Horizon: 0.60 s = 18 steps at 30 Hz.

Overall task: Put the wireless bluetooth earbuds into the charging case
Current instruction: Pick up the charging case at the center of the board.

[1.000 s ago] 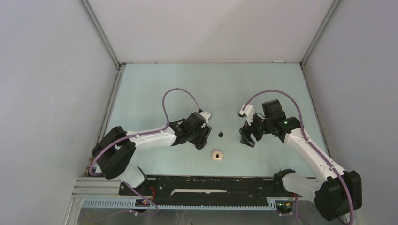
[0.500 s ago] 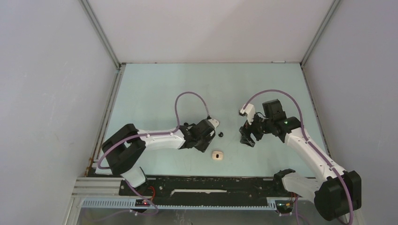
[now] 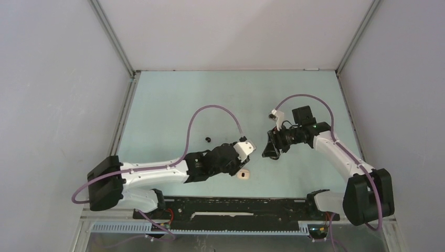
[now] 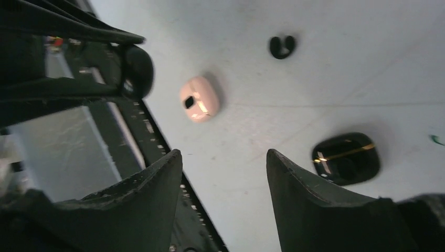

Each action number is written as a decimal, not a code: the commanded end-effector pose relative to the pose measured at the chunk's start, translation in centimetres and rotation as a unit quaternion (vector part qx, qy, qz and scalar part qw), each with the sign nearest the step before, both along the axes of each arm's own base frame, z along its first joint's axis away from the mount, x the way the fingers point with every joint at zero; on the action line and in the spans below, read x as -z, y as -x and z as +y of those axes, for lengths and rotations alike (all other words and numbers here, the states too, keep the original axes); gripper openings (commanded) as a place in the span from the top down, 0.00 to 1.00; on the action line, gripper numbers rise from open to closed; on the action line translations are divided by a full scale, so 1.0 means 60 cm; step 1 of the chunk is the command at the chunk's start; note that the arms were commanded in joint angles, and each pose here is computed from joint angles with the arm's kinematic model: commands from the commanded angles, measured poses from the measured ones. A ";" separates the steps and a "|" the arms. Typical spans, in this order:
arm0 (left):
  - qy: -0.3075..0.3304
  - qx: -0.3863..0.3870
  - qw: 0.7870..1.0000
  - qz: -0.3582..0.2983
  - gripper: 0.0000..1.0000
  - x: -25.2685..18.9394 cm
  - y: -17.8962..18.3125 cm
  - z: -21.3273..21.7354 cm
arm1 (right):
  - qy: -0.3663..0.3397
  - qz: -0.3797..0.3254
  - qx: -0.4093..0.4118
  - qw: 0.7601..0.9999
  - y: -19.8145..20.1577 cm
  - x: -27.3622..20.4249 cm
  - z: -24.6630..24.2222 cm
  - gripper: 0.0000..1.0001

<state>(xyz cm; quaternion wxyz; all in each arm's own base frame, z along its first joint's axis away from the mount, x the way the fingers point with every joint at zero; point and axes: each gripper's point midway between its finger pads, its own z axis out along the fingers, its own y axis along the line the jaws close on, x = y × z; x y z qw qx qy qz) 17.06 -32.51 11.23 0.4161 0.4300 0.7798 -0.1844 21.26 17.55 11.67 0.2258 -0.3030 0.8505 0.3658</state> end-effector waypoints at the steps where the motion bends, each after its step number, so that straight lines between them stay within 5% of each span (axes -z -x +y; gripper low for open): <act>1: 0.033 0.036 0.997 -0.057 0.71 -0.052 -0.003 -0.045 | -0.109 0.042 -0.047 0.992 0.025 -0.064 0.043 0.38; 8: 0.029 0.071 0.995 -0.067 0.71 -0.060 0.025 -0.090 | -0.161 0.091 -0.086 0.979 0.051 -0.074 0.061 0.43; 18: 0.018 0.069 0.994 -0.086 0.71 -0.064 0.024 -0.114 | -0.153 0.108 -0.097 0.977 0.064 -0.062 0.063 0.37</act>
